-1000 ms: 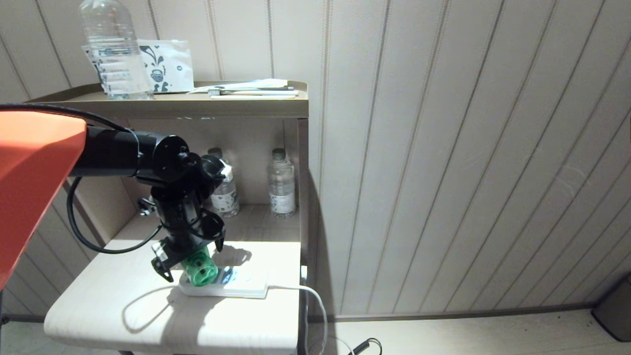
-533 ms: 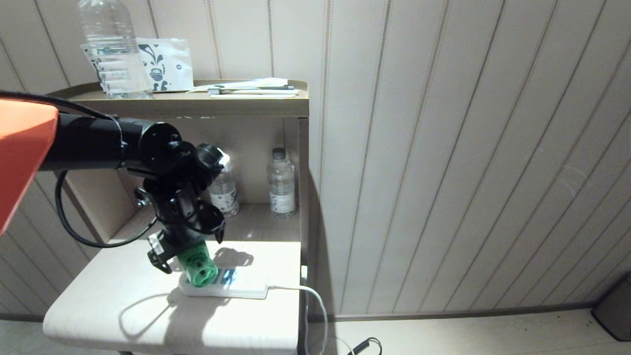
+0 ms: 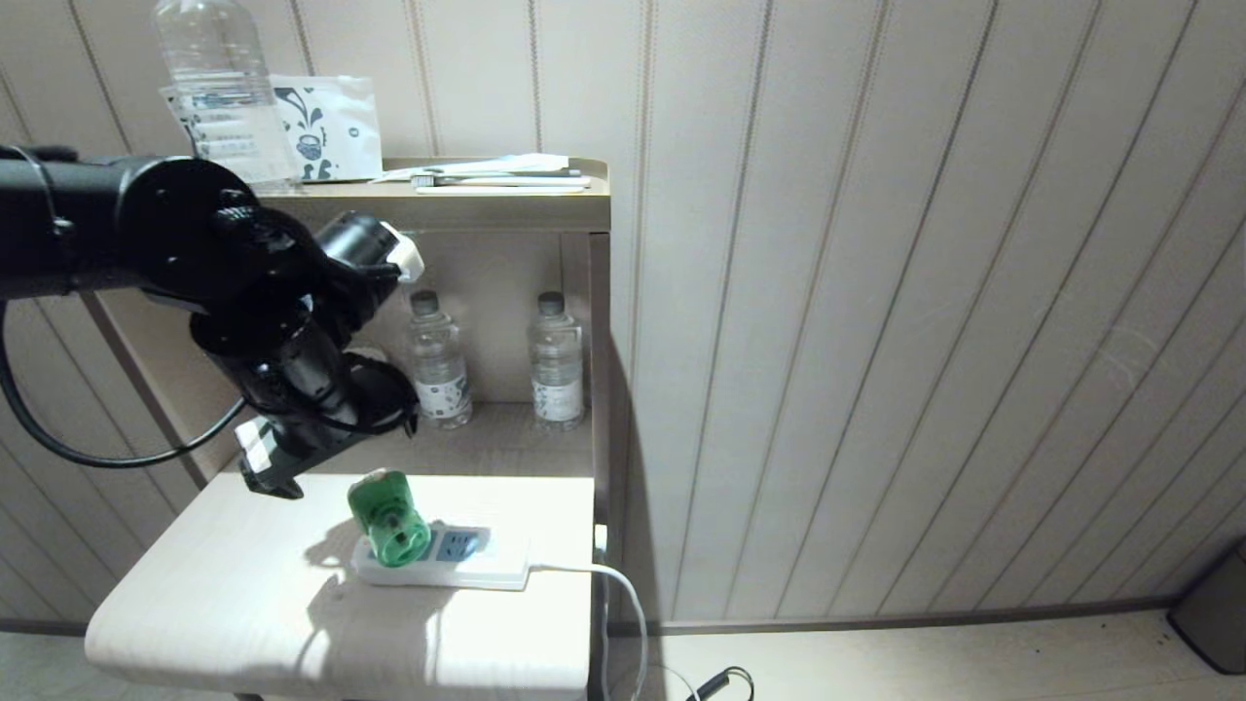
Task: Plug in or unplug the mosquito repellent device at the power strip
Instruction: Hold the socket with your right hand and unplug it with your left hand
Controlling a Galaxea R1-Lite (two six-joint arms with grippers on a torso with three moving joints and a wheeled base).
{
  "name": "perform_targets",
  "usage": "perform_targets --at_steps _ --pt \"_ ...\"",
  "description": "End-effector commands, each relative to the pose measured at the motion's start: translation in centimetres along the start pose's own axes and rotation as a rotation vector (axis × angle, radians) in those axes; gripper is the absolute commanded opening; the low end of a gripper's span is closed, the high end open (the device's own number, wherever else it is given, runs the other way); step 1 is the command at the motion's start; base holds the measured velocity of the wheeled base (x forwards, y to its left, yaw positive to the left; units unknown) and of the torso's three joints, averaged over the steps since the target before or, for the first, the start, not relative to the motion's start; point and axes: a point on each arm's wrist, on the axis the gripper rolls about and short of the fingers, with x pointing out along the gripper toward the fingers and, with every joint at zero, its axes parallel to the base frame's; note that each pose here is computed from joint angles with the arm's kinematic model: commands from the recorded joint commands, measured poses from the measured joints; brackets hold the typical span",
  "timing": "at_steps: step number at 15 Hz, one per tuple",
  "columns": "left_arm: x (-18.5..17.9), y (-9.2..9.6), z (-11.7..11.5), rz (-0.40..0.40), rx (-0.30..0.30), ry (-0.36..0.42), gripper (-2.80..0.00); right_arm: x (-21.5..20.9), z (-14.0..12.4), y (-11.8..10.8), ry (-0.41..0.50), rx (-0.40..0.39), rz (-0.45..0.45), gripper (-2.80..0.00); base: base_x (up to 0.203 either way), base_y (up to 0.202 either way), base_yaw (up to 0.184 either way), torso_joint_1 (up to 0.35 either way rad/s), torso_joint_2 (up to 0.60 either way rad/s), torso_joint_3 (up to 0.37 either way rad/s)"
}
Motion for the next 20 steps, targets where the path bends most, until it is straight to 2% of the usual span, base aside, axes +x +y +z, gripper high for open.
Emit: perform_targets --at_steps 1,4,7,8,10,12,13,15,17,20 --pt "-4.3 1.3 -0.3 -0.108 0.002 -0.051 0.00 0.0 0.0 0.0 0.000 0.000 0.000 -2.80 0.000 0.000 0.000 0.000 0.00 0.000" --pt "-8.0 3.6 -1.2 -0.197 0.024 -0.088 0.00 0.0 0.0 0.0 0.001 0.000 0.000 -2.80 0.000 0.000 0.000 0.000 0.00 0.000" --pt "-11.8 8.2 -2.6 -0.277 0.094 -0.151 0.00 0.0 0.0 0.0 -0.001 0.000 0.000 -2.80 0.000 0.000 0.000 0.000 0.00 0.000" --pt "-12.9 9.9 -3.0 -0.294 0.108 -0.195 -2.80 0.0 0.0 0.0 -0.001 0.000 0.000 -2.80 0.000 0.000 0.000 0.000 0.00 0.000" --pt "-14.1 13.1 -3.7 -0.285 0.149 -0.276 -2.80 0.0 0.0 0.0 0.001 0.000 0.000 -2.80 0.000 0.000 0.000 0.000 0.00 0.000" --pt "-14.8 17.0 -4.4 -0.223 0.206 -0.386 -2.80 0.0 0.0 0.0 0.001 0.000 0.000 -2.80 0.000 0.000 0.000 0.000 0.00 0.000" --pt "-15.3 18.7 -4.8 -0.227 0.217 -0.450 -2.80 0.0 0.0 0.0 -0.001 0.000 0.000 -2.80 0.000 0.000 0.000 0.000 0.00 0.000" --pt "-15.6 21.7 -6.4 -0.302 0.258 -0.555 -2.80 0.0 0.0 0.0 0.000 0.000 0.002 -2.80 0.000 0.000 0.000 0.000 0.00 0.000" --pt "-13.7 23.6 -8.3 -0.303 0.294 -0.612 -2.80 0.0 0.0 0.0 -0.001 0.000 0.000 -2.80 0.000 0.000 0.000 0.000 0.00 0.000" --pt "-9.6 25.2 -11.1 -0.347 0.345 -0.680 -2.80 0.0 0.0 0.0 0.000 0.000 0.001 -2.80 0.000 0.000 0.000 0.000 0.00 0.000"
